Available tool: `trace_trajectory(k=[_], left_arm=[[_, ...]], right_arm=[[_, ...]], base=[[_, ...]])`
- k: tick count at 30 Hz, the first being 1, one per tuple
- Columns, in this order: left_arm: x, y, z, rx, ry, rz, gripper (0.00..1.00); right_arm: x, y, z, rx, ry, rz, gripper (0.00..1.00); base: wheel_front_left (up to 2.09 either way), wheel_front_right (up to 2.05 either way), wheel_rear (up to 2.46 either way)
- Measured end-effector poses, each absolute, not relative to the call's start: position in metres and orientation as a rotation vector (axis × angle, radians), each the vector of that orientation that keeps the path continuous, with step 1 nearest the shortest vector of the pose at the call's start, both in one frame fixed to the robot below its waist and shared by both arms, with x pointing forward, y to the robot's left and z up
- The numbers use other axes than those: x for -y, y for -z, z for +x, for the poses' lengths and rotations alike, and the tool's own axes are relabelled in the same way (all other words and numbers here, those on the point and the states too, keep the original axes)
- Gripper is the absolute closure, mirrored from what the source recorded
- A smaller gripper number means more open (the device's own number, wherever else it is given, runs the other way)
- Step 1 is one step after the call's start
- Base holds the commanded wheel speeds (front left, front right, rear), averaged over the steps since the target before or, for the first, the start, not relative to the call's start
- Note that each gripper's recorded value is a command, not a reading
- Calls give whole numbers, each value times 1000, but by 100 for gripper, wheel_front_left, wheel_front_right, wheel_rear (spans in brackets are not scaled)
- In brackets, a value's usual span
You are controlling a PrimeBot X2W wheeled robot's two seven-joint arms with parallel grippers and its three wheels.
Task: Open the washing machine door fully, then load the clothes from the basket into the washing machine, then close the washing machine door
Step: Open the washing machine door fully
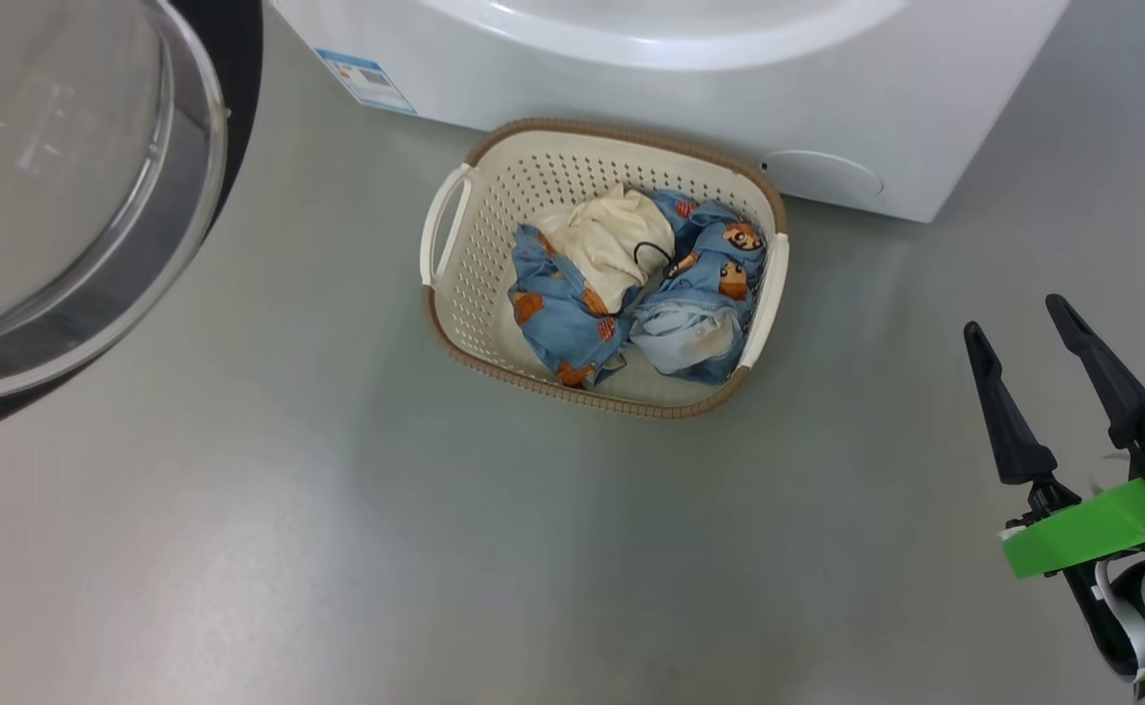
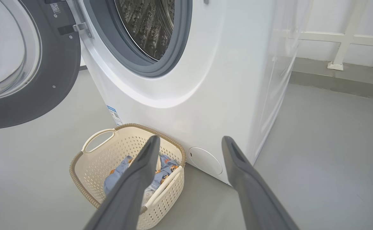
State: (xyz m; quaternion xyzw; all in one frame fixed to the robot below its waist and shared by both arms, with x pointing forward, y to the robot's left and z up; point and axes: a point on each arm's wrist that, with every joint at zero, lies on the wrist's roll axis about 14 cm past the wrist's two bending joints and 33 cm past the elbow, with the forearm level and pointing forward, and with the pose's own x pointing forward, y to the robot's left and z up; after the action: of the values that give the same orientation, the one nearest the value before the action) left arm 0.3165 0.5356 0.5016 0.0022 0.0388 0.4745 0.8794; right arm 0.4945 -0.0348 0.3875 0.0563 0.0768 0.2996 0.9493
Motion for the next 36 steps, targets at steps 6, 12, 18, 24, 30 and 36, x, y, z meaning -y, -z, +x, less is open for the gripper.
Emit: trace_trajectory(k=[6,12,18,24,30,36], left_arm=[[-528,-510,314,-25,-958,-54,100],[-511,-504,297,-7,-934,-94,100],[-484,-506,296,35,-845,-127,100],[-448,-508,296,69,-731,-141,67],[-406,-507,313,67,-567,-122,0],[-359,-501,335,54,-405,-139,0]], right_arm=[[29,-405,491,-127,-609,125,0],[24,-429,485,-84,-613,128,0],[23,-444,469,-70,-611,132,0],[24,-462,456,-41,-602,136,0],[39,-475,450,-14,-555,138,0],[66,-477,439,-16,-480,138,0]], base=[[0,0,0],[0,0,0],[0,0,0],[0,0,0],[0,0,0],[0,0,0]])
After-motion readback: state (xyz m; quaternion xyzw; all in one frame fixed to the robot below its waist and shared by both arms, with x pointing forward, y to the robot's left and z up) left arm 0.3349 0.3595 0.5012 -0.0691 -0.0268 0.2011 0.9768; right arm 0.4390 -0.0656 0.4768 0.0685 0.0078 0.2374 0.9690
